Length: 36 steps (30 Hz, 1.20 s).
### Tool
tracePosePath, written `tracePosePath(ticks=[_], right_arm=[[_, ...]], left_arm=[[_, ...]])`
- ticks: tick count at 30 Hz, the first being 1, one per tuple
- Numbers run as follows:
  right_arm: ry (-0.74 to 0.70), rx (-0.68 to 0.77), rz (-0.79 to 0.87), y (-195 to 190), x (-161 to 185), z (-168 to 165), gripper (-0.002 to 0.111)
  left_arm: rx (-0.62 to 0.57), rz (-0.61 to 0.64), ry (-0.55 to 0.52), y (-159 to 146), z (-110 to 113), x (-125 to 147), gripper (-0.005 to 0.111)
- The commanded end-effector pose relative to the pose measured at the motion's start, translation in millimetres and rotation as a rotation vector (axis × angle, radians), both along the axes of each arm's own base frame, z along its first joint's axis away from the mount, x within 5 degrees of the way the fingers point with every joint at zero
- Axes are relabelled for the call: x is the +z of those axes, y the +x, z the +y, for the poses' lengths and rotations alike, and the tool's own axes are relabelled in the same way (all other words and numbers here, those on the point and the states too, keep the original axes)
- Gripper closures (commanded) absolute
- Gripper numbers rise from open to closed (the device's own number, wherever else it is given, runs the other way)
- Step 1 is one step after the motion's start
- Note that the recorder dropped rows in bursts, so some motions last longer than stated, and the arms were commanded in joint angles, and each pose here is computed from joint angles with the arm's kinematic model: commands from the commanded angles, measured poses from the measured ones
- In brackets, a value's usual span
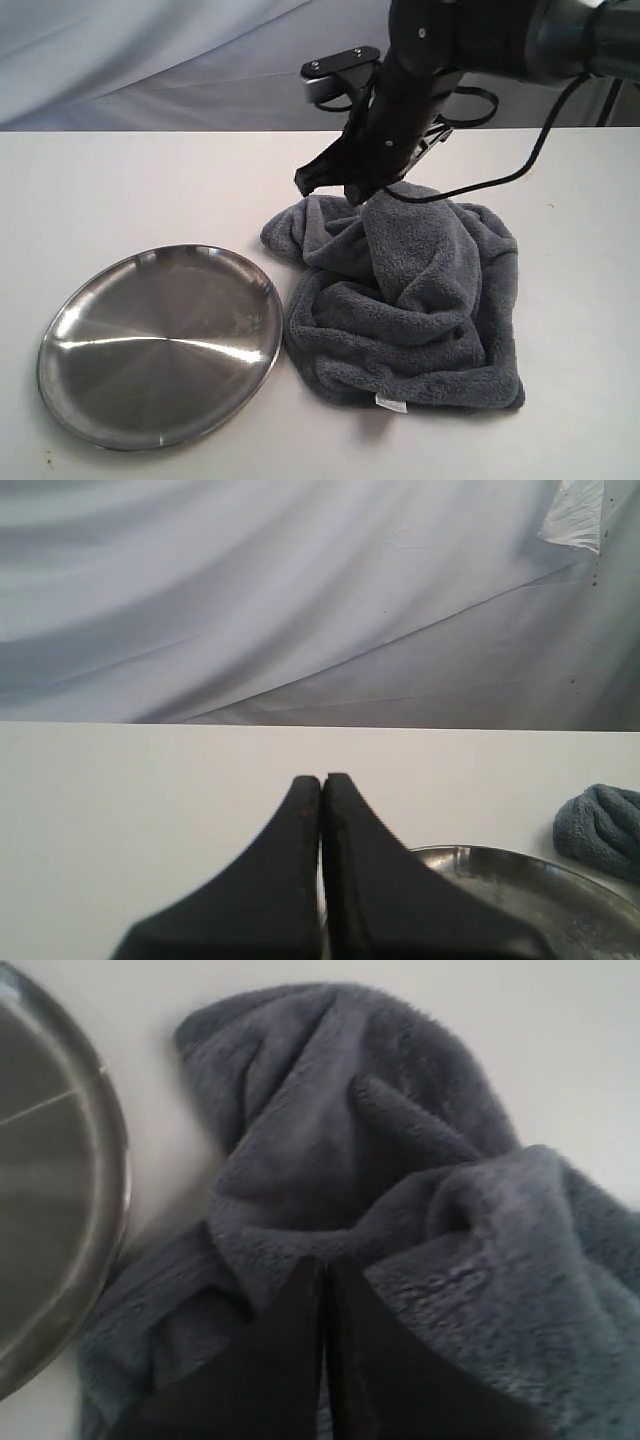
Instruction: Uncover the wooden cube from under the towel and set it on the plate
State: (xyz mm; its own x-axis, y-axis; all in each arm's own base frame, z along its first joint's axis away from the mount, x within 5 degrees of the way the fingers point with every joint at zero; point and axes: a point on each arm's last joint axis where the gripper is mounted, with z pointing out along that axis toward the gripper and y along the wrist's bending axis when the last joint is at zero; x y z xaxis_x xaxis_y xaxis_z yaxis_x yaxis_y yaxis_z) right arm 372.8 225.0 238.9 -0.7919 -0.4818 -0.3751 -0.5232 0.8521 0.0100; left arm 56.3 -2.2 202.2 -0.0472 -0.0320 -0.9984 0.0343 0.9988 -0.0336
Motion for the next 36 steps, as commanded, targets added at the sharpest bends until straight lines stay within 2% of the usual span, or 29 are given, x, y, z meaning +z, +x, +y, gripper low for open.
tracePosePath(ticks=[1,4,9,16,21,24,27,31,33,36], right_arm=[[0.025,0.054,0.059,-21.8,-12.6,13.0,0.108],[0.06,0.07,0.059,-35.9,-24.6,13.6,0.108],[0.116,0.019,-0.022,-57.7,-32.3,-3.4,0.108],[0.222,0.001,-0.23,-79.0,-12.1,-22.7,0.108],[0.226,-0.002,-0.279,-75.8,-5.1,-28.5,0.107],[0.233,-0.021,-0.298,-71.2,-3.9,-33.0,0.099],[0.232,-0.012,-0.331,-68.1,-0.6,-33.5,0.081],[0.203,0.031,-0.382,-65.6,1.2,-34.0,0.05],[0.18,0.057,-0.405,-64.7,1.7,-34.6,0.04],[0.15,0.09,-0.438,-63.2,2.6,-35.5,0.036]], left_arm=[[0.002,0.002,0.001,0.1,0.1,-1.4,0.105],[0.002,0.002,-0.002,0.1,0.1,-1.4,0.105],[0.002,0.002,-0.002,0.1,0.1,-1.4,0.105],[0.002,0.002,-0.002,0.1,0.1,-1.4,0.105],[0.002,0.002,-0.001,0.1,0.1,-1.4,0.105],[0.002,0.002,-0.001,0.1,0.1,-1.4,0.105],[0.002,0.002,-0.001,0.1,0.1,-1.4,0.105],[0.002,0.002,-0.002,0.1,0.1,-1.4,0.105],[0.002,0.002,-0.002,0.1,0.1,-1.4,0.105],[0.002,0.002,-0.002,0.1,0.1,-1.4,0.105]])
